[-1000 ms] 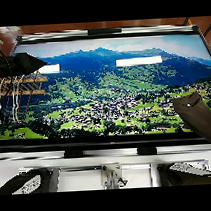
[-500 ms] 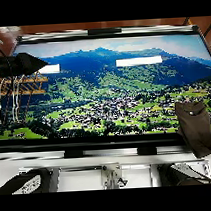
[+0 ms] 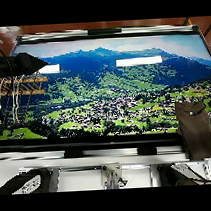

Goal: Fold the shirts.

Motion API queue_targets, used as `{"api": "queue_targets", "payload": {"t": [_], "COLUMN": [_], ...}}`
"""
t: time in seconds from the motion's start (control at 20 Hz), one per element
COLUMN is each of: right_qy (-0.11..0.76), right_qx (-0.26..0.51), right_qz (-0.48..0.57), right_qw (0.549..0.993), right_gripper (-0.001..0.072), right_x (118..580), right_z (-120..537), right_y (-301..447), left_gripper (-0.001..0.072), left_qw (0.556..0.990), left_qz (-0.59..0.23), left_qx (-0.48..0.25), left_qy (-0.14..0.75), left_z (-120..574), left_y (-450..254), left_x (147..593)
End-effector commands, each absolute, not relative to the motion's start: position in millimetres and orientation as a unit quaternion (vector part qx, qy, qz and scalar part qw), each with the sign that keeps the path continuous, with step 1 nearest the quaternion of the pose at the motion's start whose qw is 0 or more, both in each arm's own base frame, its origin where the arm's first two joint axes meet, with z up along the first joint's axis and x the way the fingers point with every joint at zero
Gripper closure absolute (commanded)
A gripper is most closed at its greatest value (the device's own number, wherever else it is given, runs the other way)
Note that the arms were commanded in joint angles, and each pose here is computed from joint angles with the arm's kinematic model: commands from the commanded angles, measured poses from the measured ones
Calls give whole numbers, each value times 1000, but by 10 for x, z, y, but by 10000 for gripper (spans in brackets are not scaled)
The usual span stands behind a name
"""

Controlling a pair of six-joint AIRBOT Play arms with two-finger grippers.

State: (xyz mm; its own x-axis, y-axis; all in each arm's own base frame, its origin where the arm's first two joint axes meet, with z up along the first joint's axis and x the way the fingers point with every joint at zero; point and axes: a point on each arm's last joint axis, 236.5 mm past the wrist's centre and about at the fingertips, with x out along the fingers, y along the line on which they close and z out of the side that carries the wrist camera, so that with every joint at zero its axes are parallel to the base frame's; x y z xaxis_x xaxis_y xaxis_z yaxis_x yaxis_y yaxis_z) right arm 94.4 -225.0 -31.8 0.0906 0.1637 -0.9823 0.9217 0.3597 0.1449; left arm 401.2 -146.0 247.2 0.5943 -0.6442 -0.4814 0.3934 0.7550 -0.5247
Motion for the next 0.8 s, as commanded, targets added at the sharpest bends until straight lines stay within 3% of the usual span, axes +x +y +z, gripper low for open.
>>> {"api": "queue_targets", "payload": {"t": [0.0, 0.05, 0.15, 0.35, 0.45, 0.55, 0.65, 0.75], "right_qy": [577, 559, 503, 339, 299, 360, 489, 591], "right_qx": [396, 372, 314, 174, 129, 144, 107, 67], "right_qz": [-417, -447, -448, -307, -201, -121, -78, -51], "right_qw": [580, 591, 670, 872, 924, 914, 862, 803], "right_gripper": [90, 91, 91, 96, 96, 96, 96, 96], "right_x": [668, 629, 965, 2814, 3691, 4069, 3919, 3643], "right_z": [167, 397, 886, 1956, 2172, 1861, 1297, 906], "right_y": [-2604, -2764, -3091, -2934, -2178, -1271, -753, -522], "left_gripper": [673, 674, 674, 677, 677, 677, 649, 419], "left_qw": [874, 874, 875, 890, 891, 855, 801, 783], "left_qz": [-297, -297, -299, -280, -222, -164, -141, -129], "left_qx": [-183, -183, -178, -136, -65, 12, 71, 96], "left_qy": [338, 338, 337, 333, 391, 492, 577, 601], "left_z": [2467, 2467, 2464, 2293, 1868, 1382, 1057, 893], "left_y": [-1460, -1459, -1458, -1446, -1348, -1248, -1257, -1304], "left_x": [4015, 4015, 4019, 4220, 4339, 4252, 4031, 3988]}}
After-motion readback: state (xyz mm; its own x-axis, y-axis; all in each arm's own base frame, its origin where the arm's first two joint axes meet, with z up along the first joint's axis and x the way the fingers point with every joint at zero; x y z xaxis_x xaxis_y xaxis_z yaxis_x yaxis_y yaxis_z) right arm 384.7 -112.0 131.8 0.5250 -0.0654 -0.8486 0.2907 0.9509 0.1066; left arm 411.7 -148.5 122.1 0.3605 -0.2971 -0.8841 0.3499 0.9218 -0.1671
